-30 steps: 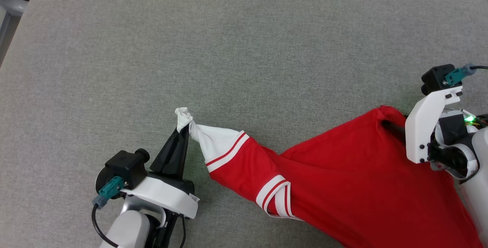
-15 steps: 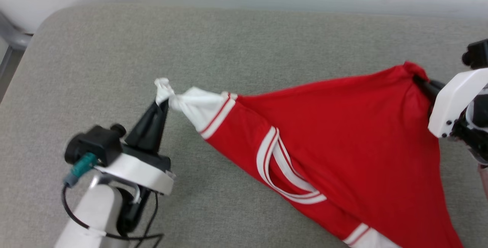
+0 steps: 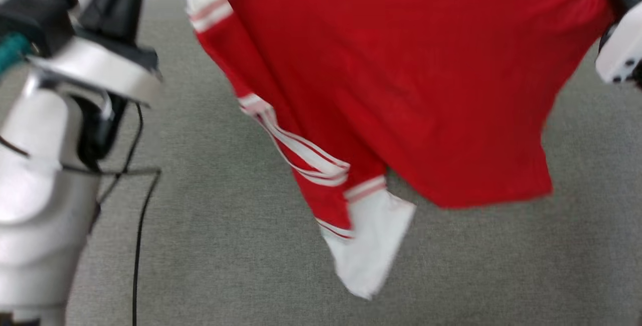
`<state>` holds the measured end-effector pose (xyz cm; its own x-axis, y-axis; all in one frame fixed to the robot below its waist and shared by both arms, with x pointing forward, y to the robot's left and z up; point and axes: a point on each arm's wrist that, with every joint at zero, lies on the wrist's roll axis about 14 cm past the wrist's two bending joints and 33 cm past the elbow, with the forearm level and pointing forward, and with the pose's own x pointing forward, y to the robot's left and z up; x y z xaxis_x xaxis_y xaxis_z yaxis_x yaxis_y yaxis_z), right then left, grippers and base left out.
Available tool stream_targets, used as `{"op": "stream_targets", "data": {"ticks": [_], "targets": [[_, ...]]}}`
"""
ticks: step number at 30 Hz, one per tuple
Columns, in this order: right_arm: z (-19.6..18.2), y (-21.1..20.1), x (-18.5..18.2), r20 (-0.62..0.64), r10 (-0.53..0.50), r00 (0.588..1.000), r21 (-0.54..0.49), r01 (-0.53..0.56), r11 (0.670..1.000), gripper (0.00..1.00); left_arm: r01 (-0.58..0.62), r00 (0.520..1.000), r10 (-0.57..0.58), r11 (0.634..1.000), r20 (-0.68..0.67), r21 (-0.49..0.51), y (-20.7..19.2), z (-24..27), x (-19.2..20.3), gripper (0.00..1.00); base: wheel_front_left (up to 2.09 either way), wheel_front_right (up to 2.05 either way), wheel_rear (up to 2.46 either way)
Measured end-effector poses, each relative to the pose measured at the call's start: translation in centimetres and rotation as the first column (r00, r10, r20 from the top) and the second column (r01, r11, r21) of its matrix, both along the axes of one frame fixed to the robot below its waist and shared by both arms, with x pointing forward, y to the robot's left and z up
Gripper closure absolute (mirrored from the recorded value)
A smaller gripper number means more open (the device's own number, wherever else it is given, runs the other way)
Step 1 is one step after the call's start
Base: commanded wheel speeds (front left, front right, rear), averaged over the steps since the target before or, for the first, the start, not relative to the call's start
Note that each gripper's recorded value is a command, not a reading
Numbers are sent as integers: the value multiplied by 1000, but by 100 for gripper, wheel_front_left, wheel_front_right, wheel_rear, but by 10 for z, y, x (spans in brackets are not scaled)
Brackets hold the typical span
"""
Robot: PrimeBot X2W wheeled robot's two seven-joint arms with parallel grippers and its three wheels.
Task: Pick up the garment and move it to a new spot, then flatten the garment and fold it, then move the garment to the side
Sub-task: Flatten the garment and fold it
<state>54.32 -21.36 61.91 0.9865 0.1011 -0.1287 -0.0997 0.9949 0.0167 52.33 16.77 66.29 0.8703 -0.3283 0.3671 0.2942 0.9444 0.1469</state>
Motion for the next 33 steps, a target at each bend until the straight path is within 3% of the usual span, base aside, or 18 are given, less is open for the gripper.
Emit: {"op": "stream_targets", "data": {"ticks": [9, 18, 24, 33], "targets": [[33, 0, 54, 124, -45, 991, 8, 44, 999, 100, -104, 994, 104, 994, 34, -16, 28, 37, 84, 100, 0, 0, 0], [66, 2, 115, 293, -66, 954, 13, 65, 998, 100, -174, 978, 179, 983, 111, -50, 48, 69, 151, 100, 0, 0, 0], [49, 9, 150, 319, -65, 946, 12, 65, 998, 100, -207, 975, 212, 975, 66, -75, 58, 42, 187, 100, 0, 0, 0], [-37, 25, 176, 179, -40, 983, 33, 35, 999, 100, -243, 962, 227, 965, -150, -96, 65, -55, 211, 100, 0, 0, 0]]}}
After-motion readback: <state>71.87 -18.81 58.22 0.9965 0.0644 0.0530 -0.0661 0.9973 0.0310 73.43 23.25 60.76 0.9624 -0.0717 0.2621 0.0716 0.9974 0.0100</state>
